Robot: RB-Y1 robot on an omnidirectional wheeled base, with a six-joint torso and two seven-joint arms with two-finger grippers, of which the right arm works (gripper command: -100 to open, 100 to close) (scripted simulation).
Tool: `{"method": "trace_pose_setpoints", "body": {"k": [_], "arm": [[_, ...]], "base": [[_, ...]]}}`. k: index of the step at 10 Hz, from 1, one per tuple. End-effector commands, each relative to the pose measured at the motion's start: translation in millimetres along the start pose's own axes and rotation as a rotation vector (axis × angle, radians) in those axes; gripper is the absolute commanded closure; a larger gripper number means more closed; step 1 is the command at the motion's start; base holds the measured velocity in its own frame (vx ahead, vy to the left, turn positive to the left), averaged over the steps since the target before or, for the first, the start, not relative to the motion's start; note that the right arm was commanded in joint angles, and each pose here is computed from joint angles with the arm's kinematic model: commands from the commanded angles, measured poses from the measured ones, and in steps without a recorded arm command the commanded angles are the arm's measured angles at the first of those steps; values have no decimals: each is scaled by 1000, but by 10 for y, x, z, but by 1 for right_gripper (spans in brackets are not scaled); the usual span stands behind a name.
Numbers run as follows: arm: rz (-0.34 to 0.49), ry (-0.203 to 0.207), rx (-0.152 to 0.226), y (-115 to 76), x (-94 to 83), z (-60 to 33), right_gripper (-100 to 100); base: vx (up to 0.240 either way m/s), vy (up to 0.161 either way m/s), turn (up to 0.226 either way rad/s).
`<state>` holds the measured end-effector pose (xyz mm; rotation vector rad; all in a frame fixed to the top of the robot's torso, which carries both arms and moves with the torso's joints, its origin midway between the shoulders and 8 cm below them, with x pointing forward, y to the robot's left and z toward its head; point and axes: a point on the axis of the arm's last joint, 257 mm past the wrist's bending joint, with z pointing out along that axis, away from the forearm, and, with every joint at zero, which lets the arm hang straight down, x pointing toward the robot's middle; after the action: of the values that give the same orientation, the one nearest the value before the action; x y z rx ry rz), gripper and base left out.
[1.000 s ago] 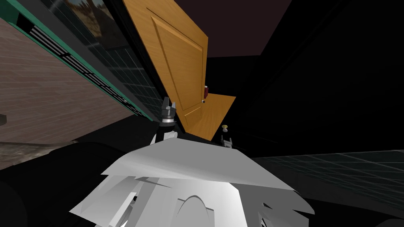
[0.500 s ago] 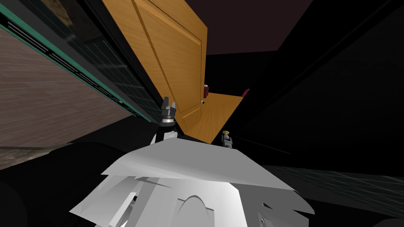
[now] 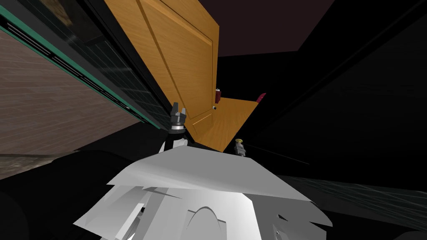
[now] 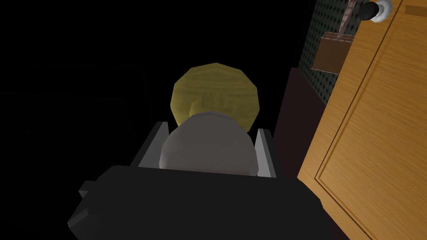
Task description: Push the door open
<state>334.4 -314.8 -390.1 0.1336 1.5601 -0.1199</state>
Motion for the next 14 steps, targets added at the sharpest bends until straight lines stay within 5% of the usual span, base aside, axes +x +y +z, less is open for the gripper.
{"method": "trace_pose_setpoints", "body": {"k": [1, 14], "arm": [[1, 4, 0, 6, 16, -25, 100], [325, -26, 37, -68, -43, 63, 100]], "base": [[0, 0, 0], [28, -3, 0]]}}
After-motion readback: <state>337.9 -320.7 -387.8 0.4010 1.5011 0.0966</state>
